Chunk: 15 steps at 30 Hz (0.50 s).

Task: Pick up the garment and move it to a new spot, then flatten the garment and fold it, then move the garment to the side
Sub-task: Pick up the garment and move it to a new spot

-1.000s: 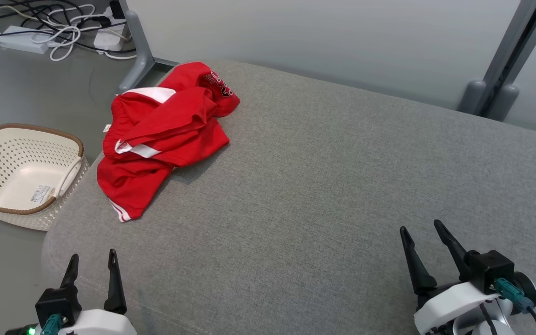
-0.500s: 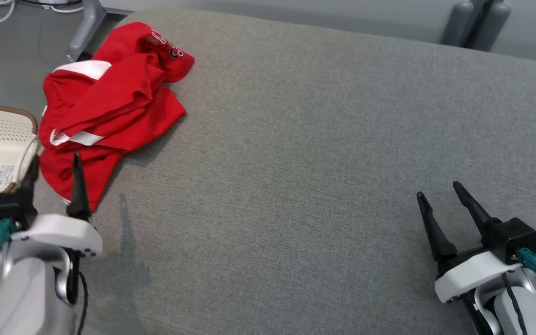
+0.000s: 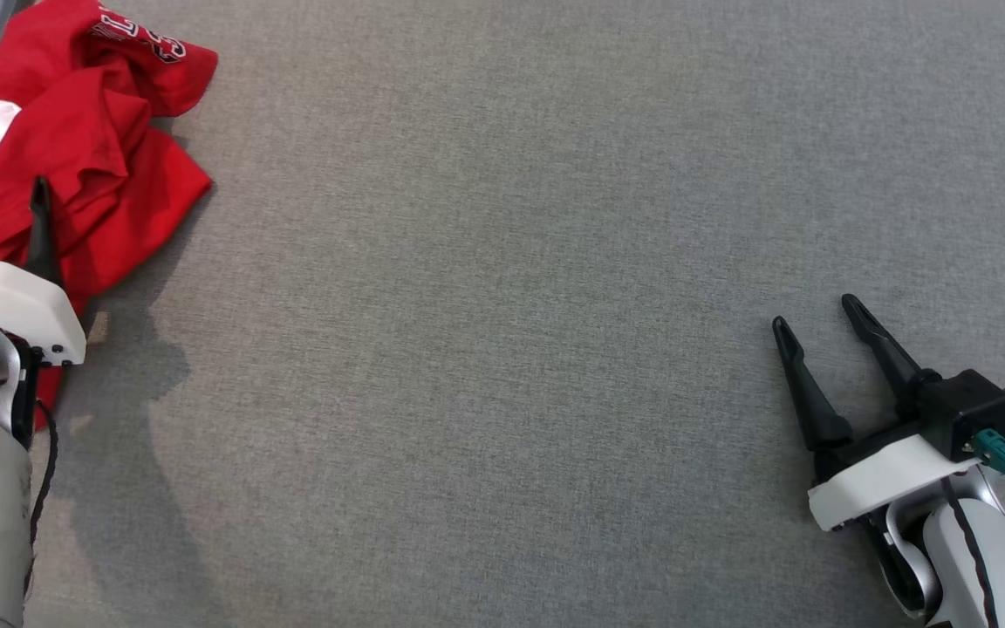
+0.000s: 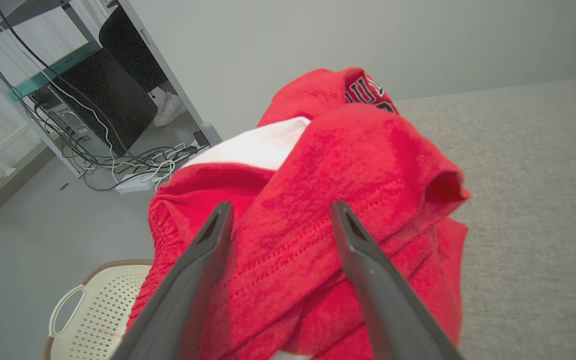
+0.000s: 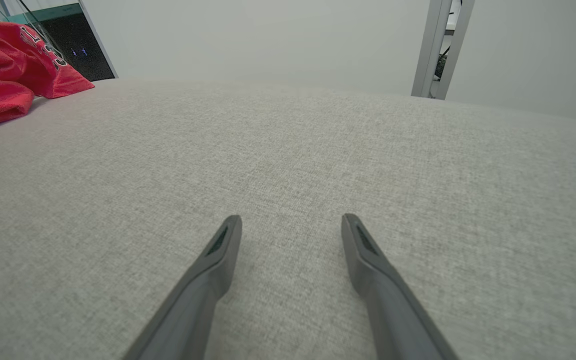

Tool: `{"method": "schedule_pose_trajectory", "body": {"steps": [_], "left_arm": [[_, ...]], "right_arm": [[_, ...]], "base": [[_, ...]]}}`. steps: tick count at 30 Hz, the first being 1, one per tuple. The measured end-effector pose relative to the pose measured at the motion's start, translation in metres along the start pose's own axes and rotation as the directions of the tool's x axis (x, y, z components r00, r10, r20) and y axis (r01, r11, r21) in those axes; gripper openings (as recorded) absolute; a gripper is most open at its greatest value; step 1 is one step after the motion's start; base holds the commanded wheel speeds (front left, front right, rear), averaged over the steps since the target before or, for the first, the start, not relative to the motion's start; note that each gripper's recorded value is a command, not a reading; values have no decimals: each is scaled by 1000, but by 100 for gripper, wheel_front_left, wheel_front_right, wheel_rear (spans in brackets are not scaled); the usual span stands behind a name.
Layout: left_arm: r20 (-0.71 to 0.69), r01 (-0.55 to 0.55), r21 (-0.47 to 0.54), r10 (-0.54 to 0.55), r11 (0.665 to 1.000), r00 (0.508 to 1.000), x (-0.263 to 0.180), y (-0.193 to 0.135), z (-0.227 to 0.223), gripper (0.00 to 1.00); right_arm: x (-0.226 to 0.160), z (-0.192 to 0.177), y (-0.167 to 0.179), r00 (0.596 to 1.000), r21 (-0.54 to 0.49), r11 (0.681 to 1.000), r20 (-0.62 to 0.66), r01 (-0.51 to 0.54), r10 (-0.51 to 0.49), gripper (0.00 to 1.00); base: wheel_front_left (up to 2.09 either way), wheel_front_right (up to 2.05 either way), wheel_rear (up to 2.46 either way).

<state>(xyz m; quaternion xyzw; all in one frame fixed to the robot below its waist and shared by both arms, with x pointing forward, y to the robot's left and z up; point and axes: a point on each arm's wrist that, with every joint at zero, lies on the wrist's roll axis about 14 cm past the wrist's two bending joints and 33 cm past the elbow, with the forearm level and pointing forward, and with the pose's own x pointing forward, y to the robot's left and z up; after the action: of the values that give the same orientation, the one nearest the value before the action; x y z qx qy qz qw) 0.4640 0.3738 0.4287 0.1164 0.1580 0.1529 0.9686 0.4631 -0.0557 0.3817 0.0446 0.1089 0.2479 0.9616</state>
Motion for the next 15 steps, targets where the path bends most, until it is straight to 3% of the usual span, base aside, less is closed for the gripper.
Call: {"method": "schedule_pose_trajectory", "body": {"steps": [4, 10, 12, 15], "left_arm": [[-133, 16, 16, -14, 1000, 991, 14, -8, -21, 100], [-360, -12, -10, 7, 1000, 933, 15, -11, -59, 100], [-351, -12, -30, 1, 999, 936, 18, -14, -57, 0], [-319, -5, -50, -11, 999, 948, 21, -19, -48, 0]], "right_arm": [[-1, -4, -9, 1000, 8, 1000, -8, 23, -23, 100], [-5, -5, -18, 999, 15, 999, -11, 48, -48, 100], [-7, -5, -21, 998, 19, 998, -12, 59, -59, 100], [-10, -4, -23, 997, 23, 997, -12, 72, -72, 100]], "base": [[0, 0, 0], [0, 0, 0], [0, 0, 0], [0, 0, 0]]}}
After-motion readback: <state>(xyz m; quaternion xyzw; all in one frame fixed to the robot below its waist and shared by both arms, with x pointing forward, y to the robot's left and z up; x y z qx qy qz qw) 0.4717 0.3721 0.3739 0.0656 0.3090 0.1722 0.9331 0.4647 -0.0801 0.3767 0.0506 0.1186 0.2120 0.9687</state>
